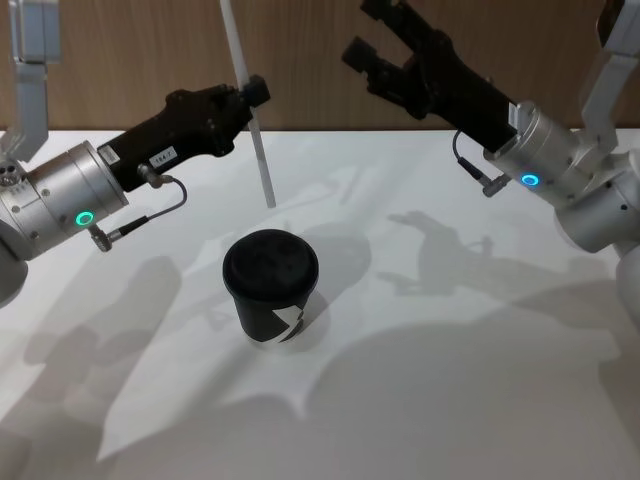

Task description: Pick up the straw with one hand, pass it to the other hand, and insert it into the cup.

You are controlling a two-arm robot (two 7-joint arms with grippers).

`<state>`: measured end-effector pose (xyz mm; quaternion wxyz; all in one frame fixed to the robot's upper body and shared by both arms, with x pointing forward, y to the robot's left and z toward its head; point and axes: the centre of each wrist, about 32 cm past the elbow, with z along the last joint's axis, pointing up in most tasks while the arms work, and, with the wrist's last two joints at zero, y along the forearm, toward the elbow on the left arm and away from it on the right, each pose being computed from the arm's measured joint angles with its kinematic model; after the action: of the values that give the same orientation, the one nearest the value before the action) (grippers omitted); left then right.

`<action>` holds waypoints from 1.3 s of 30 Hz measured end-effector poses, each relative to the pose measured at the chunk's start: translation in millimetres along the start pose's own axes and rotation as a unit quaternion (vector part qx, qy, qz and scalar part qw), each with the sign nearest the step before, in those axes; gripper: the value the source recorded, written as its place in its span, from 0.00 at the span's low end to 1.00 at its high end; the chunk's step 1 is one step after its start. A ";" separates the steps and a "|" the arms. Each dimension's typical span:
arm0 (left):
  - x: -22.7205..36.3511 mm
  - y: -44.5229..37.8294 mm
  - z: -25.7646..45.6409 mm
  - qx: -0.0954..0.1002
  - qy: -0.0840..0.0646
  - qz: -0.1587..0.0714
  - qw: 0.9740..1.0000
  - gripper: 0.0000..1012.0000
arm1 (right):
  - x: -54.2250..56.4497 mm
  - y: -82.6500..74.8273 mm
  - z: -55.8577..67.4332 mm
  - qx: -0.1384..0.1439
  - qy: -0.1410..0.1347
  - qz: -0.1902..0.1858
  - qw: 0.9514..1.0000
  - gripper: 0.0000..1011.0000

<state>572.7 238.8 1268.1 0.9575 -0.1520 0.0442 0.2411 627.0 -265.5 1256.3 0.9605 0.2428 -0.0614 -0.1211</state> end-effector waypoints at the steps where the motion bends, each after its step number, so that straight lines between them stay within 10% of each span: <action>1: 0.6 -0.3 -0.2 0.001 0.001 -0.005 1.000 0.00 | 0.0 0.0 0.0 0.000 0.000 0.000 1.000 0.99; 39: 9.9 -3.0 0.8 0.019 0.020 -0.104 0.994 0.00 | 0.0 0.0 0.0 0.000 0.000 0.000 1.000 0.99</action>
<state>582.8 240.9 1268.1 0.9790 -0.1424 0.0514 0.1363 627.0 -265.5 1256.3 0.9605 0.2428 -0.0614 -0.1212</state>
